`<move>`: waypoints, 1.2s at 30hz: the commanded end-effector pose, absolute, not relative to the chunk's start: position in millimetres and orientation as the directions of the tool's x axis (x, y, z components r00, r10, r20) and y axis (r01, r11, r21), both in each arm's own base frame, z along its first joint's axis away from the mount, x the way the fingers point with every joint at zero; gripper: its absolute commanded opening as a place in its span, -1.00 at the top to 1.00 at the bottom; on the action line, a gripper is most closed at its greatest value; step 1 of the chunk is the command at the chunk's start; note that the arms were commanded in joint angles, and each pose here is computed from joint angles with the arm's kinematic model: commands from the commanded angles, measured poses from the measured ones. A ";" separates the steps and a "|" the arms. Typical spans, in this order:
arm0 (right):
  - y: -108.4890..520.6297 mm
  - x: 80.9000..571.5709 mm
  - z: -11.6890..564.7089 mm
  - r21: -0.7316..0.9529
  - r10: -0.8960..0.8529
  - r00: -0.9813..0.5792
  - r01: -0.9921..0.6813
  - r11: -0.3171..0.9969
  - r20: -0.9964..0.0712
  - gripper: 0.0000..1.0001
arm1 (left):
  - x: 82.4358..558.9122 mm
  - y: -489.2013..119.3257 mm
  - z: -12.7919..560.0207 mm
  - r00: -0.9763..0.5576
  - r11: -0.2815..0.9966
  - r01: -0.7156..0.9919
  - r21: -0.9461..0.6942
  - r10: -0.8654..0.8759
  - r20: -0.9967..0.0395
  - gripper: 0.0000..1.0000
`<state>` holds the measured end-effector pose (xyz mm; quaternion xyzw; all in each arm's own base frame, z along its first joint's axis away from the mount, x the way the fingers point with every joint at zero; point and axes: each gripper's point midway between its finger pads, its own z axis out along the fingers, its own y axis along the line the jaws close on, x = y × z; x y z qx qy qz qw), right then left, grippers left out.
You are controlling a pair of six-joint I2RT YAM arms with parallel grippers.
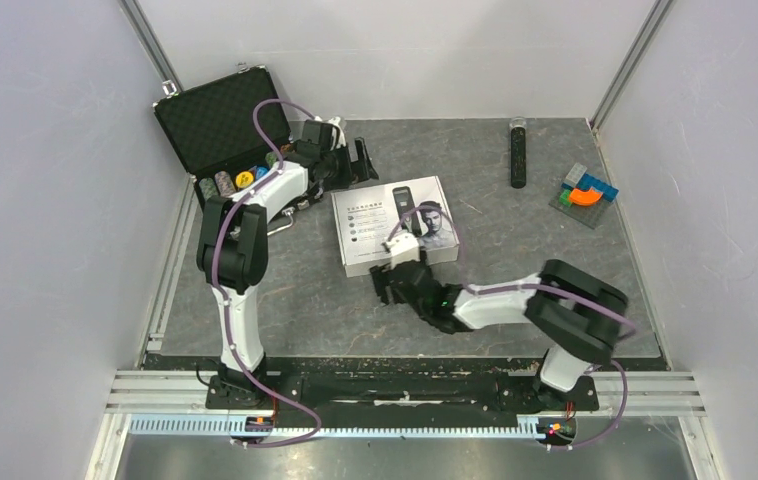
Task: Sort the hair-cutting tools
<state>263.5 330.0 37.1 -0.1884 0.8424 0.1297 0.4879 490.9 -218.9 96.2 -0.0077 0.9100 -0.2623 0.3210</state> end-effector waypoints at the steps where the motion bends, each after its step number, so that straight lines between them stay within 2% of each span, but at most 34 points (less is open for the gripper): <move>1: 275.0 252.2 27.6 0.027 -0.238 -0.513 -0.456 0.889 -0.825 -0.70 | 504.0 -228.9 120.6 -0.781 0.849 0.159 -0.503 -0.204 -0.590 -1.00; 7: 211.8 258.1 20.7 -0.053 -0.275 -0.507 -0.409 0.911 -0.817 -0.68 | 525.7 -235.8 148.6 -0.710 0.832 0.196 -0.519 -0.245 -0.660 -1.00; 13: 190.3 267.0 19.0 -0.071 -0.285 -0.488 -0.410 0.909 -0.825 -0.57 | 549.9 -264.2 156.5 -0.672 0.796 0.255 -0.548 -0.262 -0.693 -1.00; 21: 183.0 270.6 6.8 -0.033 -0.256 -0.508 -0.406 0.913 -0.822 -0.47 | 554.7 -308.3 131.4 -0.699 0.765 0.327 -0.555 -0.199 -0.687 -1.00; 27: 175.6 280.2 9.9 -0.021 -0.242 -0.493 -0.412 0.911 -0.835 -0.48 | 548.7 -336.7 113.9 -0.720 0.741 0.381 -0.554 -0.139 -0.680 -1.00; 36: 218.4 313.7 25.6 0.057 -0.239 -0.428 -0.572 0.818 -0.872 -0.54 | 517.9 -363.6 94.4 -0.759 0.690 0.464 -0.556 -0.014 -0.650 -1.00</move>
